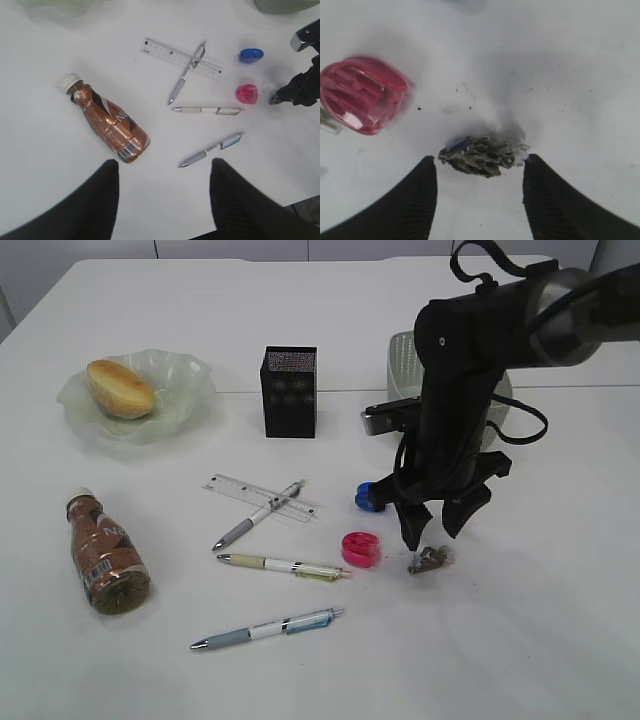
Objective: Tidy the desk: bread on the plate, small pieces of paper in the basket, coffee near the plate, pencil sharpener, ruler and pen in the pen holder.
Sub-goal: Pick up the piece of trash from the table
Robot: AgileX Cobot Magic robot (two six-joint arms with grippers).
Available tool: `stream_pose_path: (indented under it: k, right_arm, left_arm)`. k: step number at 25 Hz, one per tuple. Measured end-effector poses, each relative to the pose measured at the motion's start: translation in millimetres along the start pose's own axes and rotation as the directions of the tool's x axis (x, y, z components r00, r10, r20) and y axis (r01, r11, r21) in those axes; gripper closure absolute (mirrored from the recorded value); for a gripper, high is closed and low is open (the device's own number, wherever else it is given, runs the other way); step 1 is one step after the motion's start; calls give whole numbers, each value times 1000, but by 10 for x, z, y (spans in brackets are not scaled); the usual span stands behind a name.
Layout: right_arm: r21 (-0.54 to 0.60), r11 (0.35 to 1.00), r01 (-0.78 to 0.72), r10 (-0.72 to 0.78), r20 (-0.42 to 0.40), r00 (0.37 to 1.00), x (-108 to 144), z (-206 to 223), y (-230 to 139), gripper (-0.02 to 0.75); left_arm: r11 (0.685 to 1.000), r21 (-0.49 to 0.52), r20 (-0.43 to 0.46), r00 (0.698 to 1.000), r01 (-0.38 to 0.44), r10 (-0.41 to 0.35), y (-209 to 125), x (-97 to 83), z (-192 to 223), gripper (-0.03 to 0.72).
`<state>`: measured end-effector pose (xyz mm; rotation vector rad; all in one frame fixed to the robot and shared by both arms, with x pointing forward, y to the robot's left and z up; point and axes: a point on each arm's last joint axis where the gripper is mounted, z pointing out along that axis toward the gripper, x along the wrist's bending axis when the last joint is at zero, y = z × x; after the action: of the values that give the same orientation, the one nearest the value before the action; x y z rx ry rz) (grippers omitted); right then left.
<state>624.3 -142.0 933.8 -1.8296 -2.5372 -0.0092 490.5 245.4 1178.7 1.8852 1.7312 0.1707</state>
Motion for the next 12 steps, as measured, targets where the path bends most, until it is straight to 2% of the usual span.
stream_pose_path:
  k: [12]
  right_arm:
    - [50, 999, 0, 0, 4, 1000, -3, 203, 11, 332]
  left_arm:
    - [1000, 0, 0, 1000, 0, 0, 0, 0, 0, 265]
